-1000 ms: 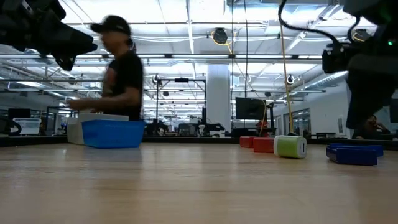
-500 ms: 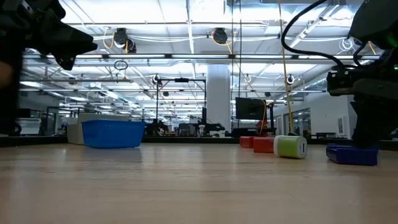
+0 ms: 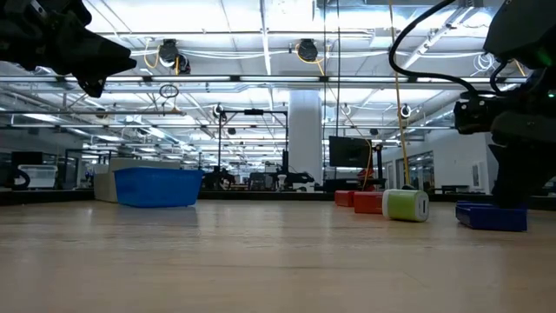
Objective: Pick & Place Office items
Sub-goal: Put the blue digital timer into the blue bin
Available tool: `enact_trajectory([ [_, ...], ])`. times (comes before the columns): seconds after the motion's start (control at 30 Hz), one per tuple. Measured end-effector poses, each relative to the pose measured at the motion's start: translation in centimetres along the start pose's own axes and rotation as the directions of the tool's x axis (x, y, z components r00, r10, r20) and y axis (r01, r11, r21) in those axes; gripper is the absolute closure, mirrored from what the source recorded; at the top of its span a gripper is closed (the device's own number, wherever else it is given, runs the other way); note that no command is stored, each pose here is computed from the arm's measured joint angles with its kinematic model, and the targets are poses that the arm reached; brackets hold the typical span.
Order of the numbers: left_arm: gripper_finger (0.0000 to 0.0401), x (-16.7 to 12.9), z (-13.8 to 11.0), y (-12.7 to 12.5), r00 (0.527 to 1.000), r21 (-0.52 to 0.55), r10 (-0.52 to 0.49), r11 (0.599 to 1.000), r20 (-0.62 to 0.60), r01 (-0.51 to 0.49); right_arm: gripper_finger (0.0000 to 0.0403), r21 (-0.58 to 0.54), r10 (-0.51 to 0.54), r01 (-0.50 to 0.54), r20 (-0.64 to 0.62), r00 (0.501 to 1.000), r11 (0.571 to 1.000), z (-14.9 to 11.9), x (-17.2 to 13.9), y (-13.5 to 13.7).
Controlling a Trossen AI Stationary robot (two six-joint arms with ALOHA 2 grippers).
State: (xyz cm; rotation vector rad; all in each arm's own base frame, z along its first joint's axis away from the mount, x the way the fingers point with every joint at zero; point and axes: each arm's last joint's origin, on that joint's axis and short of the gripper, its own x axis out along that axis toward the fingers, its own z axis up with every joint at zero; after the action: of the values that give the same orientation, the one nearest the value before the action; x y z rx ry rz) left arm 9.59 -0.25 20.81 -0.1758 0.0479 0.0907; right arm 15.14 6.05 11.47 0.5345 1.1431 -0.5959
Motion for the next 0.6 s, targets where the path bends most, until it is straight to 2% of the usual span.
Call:
enact_trajectory([
  [0.27,0.0295,0.0,0.1,0.0,1.0,0.0,-0.001,1.0,0.007,0.001,0.0249,-0.017,0.014,-0.014,0.019,1.0,1.0,0.1,-0.2,0.1],
  [0.47,0.0295,0.0,0.1,0.0,1.0,-0.002,-0.002,1.0,0.014,0.002,0.0255,-0.055,0.08,-0.076,0.077,0.994,0.996,0.8,-1.5,0.6],
  [0.6,0.0295,0.0,0.1,0.0,1.0,-0.002,-0.002,1.0,0.014,0.002,0.0253,-0.093,0.159,-0.145,0.18,0.971,0.985,1.6,-2.6,1.1],
])
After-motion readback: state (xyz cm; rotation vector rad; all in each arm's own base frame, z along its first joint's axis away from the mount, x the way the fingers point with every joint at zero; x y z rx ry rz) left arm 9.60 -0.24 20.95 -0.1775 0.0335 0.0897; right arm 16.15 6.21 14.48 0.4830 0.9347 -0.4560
